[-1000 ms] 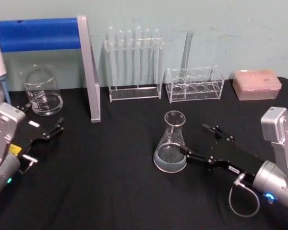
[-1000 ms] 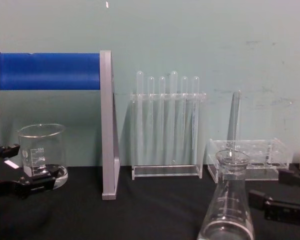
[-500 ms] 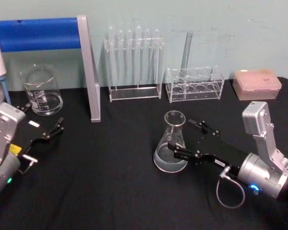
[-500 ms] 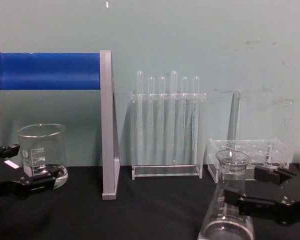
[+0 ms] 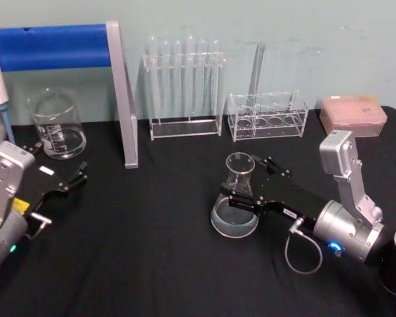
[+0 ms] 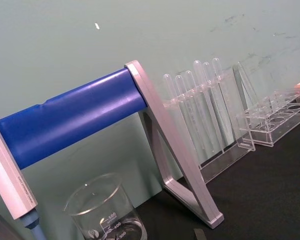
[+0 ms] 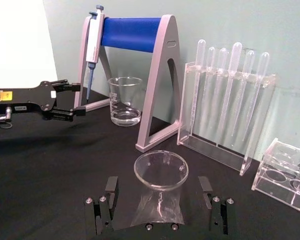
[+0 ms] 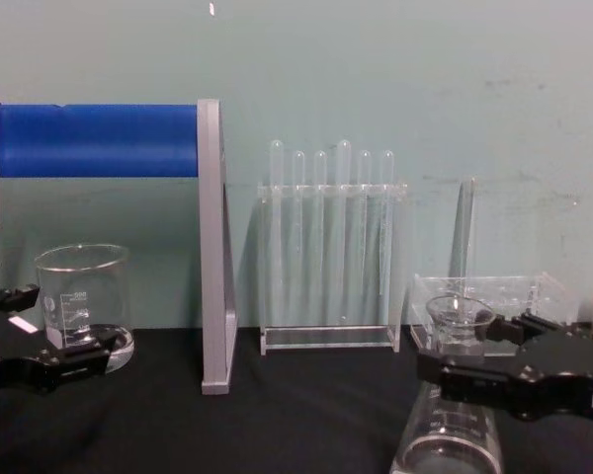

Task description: Grasp the erlenmeyer flask with one hand, shake it three times, then place it back.

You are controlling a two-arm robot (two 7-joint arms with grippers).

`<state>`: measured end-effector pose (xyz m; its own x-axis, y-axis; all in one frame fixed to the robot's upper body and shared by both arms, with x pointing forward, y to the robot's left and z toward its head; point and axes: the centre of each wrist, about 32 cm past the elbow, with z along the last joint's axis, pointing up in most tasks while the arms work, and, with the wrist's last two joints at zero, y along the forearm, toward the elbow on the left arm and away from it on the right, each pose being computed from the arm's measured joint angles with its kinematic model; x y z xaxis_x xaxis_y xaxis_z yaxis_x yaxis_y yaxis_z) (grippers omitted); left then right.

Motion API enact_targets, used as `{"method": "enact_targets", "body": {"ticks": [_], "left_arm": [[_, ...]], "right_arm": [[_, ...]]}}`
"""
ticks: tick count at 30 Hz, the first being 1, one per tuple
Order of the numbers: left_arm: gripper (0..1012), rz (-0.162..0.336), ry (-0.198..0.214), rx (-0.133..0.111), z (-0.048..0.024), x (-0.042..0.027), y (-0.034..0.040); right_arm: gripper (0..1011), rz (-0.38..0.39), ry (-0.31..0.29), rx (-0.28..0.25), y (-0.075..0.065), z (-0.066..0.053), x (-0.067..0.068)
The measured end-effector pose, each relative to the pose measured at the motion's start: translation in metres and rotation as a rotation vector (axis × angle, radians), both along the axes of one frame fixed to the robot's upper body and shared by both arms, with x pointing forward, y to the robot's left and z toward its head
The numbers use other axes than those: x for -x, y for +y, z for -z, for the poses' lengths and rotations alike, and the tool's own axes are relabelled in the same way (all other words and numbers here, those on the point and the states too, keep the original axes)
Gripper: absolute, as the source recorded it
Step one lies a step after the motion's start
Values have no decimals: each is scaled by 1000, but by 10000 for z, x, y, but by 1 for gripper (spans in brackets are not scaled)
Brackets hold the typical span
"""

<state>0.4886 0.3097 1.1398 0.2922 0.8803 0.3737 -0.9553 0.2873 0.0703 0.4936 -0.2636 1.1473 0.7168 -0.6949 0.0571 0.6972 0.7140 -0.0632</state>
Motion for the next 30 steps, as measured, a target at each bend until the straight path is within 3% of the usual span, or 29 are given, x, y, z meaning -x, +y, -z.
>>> {"method": "enact_targets", "body": {"ticks": [11,30], "left_arm": [[1001,0,0,0,0,0,0],[1001,0,0,0,0,0,0]], "right_arm": [[1002,4,-1,-6,58,10,-70],[980,9,-2,-5,65,8,-71]]}}
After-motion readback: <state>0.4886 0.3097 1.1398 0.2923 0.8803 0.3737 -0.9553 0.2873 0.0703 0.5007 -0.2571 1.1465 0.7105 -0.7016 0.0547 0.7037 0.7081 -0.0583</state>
